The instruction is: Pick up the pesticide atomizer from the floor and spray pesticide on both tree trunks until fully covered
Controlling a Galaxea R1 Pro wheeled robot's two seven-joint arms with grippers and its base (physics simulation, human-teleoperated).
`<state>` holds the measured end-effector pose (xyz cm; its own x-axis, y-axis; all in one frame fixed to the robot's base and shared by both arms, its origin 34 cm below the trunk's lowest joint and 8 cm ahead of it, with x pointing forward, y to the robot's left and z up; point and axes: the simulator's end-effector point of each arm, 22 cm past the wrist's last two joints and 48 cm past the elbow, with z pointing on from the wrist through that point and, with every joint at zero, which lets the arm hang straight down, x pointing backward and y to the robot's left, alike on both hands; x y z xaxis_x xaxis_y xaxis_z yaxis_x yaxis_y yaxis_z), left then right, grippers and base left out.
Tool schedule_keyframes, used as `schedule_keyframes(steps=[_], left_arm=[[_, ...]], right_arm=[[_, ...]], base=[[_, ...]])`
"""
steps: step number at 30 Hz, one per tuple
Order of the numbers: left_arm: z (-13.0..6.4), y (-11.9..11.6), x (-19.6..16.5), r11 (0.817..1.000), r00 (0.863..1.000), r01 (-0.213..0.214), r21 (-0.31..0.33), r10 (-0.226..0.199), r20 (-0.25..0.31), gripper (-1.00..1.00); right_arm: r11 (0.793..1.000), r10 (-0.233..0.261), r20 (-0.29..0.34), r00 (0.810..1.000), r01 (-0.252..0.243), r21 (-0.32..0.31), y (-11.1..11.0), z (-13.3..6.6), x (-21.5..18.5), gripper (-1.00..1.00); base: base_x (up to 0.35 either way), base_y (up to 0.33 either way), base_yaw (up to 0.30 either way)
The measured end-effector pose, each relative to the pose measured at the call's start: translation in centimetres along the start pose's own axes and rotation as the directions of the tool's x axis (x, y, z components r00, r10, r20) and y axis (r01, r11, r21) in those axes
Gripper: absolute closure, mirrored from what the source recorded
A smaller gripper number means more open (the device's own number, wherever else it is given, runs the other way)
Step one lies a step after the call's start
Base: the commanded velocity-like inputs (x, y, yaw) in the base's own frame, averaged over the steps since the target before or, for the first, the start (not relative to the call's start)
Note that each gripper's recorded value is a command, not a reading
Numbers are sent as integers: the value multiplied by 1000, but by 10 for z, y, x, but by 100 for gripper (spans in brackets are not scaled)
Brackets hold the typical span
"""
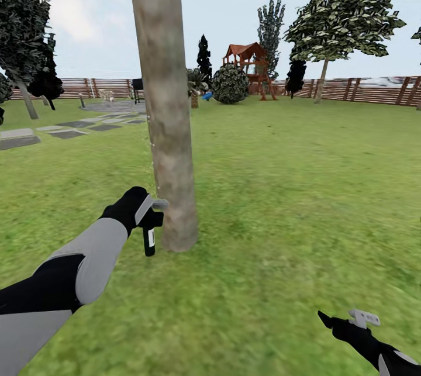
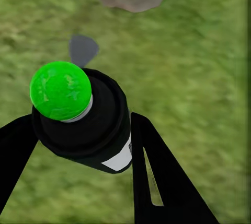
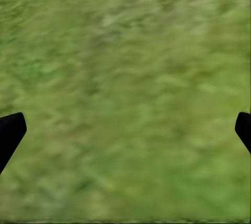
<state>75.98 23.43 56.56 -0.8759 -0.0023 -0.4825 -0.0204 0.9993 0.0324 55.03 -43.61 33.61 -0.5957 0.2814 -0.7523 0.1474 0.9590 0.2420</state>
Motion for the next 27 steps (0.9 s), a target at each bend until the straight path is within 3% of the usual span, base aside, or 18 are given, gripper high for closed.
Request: schedule_keyframes(steps=[4, 13, 22, 25, 27], left_arm=[[1, 1, 2, 1000, 1000, -1, -3, 1, -5, 100], [21, 8, 40, 998, 995, -28, -50, 23, -99, 100], [28, 10, 42, 997, 996, -30, -71, 24, -83, 100], [20, 12, 27, 997, 999, -22, -76, 18, -51, 100], [13, 14, 25, 997, 997, -21, -77, 16, -69, 100]], right_arm=[[1000, 4, -5, 1000, -4, -2, 0, 0, 3, -100], [1000, 7, -3, 1000, -7, -1, 0, 0, 2, -100], [1000, 7, -4, 1000, -7, -1, 0, 0, 3, -100], [1000, 8, -4, 1000, -8, -1, 0, 0, 3, -100], [1000, 7, -4, 1000, -7, -1, -1, 0, 2, -100]], base=[[3, -9, 0], [0, 0, 0], [0, 0, 0], [0, 0, 0], [0, 0, 0]])
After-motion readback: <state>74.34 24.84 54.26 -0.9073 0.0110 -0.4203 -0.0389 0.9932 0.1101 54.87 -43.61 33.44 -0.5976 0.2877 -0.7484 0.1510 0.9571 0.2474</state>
